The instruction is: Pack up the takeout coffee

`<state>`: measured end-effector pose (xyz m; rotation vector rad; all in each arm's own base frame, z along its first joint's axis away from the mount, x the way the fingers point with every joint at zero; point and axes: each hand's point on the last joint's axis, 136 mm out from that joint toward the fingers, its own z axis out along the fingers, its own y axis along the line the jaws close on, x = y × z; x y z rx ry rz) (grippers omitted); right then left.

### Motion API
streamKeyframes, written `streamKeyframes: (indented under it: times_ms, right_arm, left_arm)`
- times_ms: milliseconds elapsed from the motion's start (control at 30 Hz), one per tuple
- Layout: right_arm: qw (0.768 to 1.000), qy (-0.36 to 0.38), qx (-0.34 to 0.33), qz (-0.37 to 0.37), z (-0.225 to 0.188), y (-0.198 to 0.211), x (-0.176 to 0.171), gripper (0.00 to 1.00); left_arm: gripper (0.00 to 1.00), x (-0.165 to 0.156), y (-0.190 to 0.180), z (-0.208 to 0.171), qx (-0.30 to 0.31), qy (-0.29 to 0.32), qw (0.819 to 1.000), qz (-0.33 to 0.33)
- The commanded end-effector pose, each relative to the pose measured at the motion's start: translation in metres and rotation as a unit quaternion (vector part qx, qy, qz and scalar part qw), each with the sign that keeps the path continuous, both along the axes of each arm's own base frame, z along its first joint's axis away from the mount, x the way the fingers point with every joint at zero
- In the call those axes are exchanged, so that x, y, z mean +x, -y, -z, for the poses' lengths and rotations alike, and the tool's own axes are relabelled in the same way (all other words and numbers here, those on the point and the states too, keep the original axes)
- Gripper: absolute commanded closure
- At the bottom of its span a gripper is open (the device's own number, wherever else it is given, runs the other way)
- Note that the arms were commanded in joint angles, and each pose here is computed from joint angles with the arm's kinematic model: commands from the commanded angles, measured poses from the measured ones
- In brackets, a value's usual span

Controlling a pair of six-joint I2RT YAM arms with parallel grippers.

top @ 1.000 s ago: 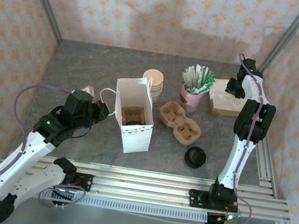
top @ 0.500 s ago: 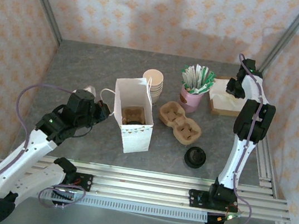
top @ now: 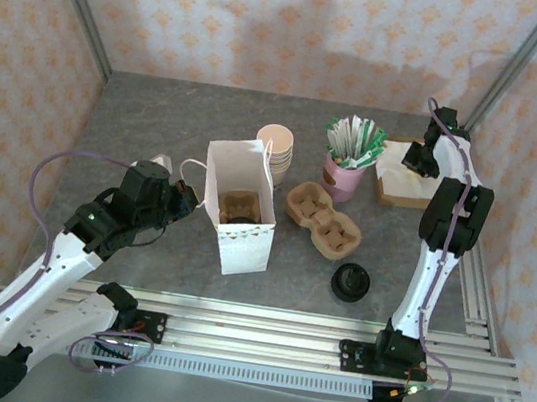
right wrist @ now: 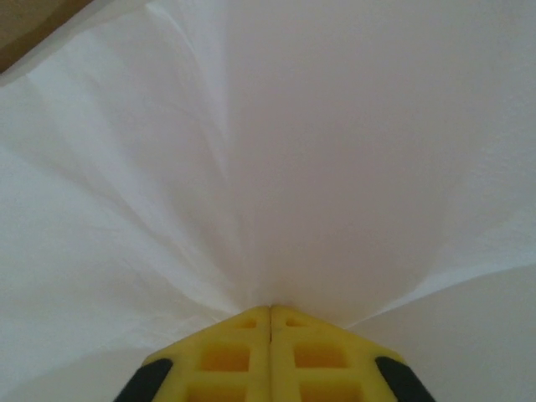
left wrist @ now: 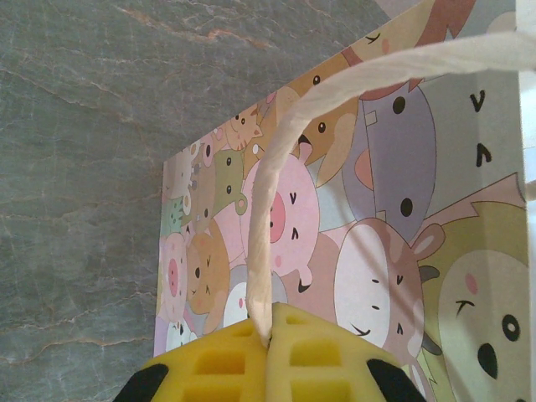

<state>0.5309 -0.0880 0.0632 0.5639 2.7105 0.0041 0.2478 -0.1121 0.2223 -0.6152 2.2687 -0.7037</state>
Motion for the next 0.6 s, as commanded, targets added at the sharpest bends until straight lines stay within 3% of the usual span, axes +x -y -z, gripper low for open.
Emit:
streamKeyframes:
  times_ms: [0, 200, 567]
  right_arm:
    - [1.000, 0.001, -0.007, 0.007, -0.007, 0.006, -0.001, 1.00]
    - [0.999, 0.045, -0.007, 0.009, -0.053, 0.005, 0.001, 1.00]
    - [0.978, 0.206, 0.033, 0.026, -0.178, -0.014, -0.016, 1.00]
  left_arm:
    - [1.00, 0.001, 0.003, -0.007, 0.001, 0.011, 1.000, 0.008]
    - [1.00, 0.002, 0.003, -0.008, 0.002, 0.013, 1.000, 0.008]
    - [1.00, 0.003, 0.004, -0.014, 0.000, 0.020, 1.000, 0.012]
